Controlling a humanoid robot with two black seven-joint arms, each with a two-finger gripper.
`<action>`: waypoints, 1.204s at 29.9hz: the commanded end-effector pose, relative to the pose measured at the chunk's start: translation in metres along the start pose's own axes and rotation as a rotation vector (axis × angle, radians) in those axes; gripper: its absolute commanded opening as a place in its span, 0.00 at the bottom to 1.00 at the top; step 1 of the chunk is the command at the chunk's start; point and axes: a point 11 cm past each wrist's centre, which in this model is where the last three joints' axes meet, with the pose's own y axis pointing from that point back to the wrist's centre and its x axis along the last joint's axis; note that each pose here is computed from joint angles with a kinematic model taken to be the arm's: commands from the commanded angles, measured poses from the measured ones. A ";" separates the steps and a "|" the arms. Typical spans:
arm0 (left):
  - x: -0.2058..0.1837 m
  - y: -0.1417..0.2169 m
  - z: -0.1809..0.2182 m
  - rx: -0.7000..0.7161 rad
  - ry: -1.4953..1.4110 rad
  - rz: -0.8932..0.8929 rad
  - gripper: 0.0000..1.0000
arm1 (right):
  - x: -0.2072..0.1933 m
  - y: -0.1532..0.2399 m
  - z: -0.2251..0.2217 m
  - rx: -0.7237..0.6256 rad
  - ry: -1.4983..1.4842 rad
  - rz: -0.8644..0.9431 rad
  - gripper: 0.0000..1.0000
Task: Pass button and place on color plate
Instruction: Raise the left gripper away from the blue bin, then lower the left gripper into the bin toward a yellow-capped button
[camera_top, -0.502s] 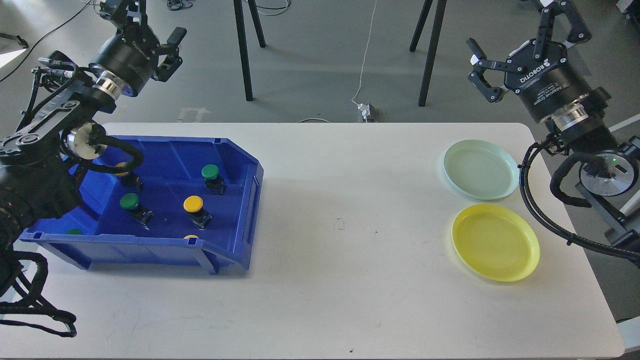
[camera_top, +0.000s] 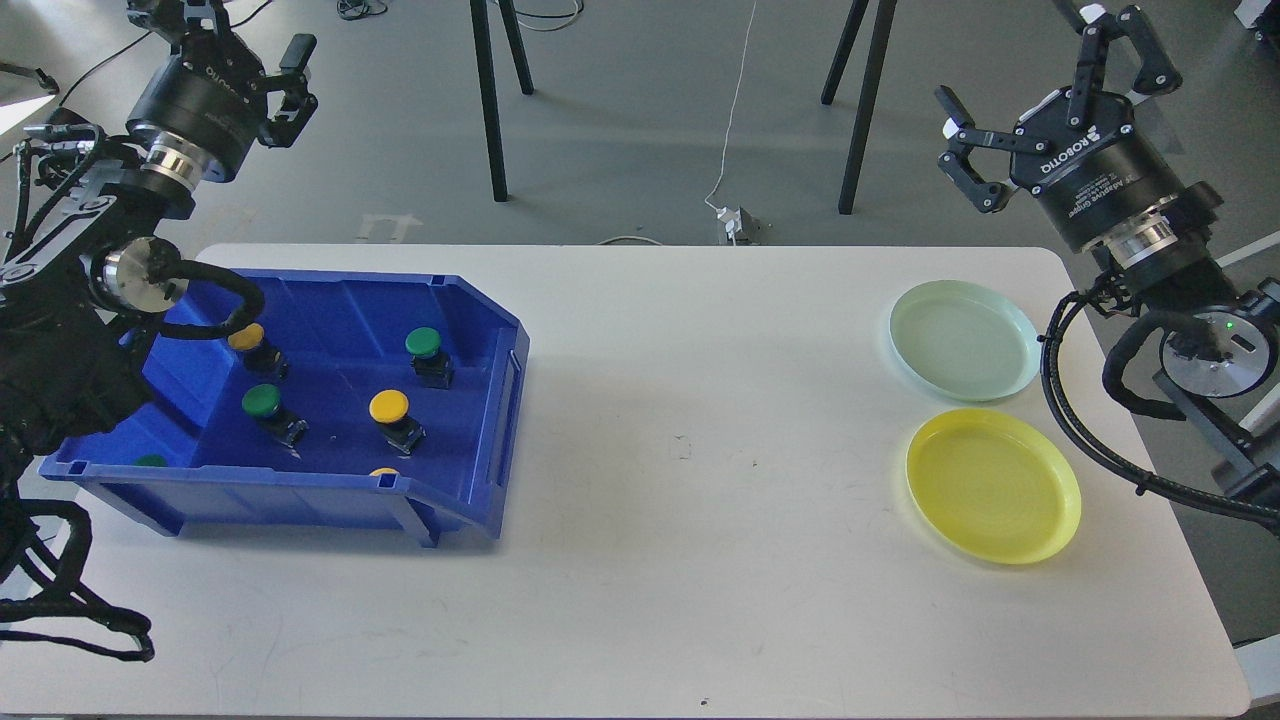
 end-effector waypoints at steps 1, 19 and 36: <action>-0.006 -0.006 0.024 -0.096 0.070 -0.013 1.00 | 0.006 0.006 -0.005 -0.004 0.016 0.019 0.99; -0.106 0.019 0.144 -0.145 -0.280 -0.527 1.00 | 0.019 0.021 0.011 -0.028 -0.002 0.069 0.99; -0.072 0.109 0.006 0.652 -1.495 -1.200 0.99 | 0.040 0.043 0.025 -0.055 -0.008 0.145 0.99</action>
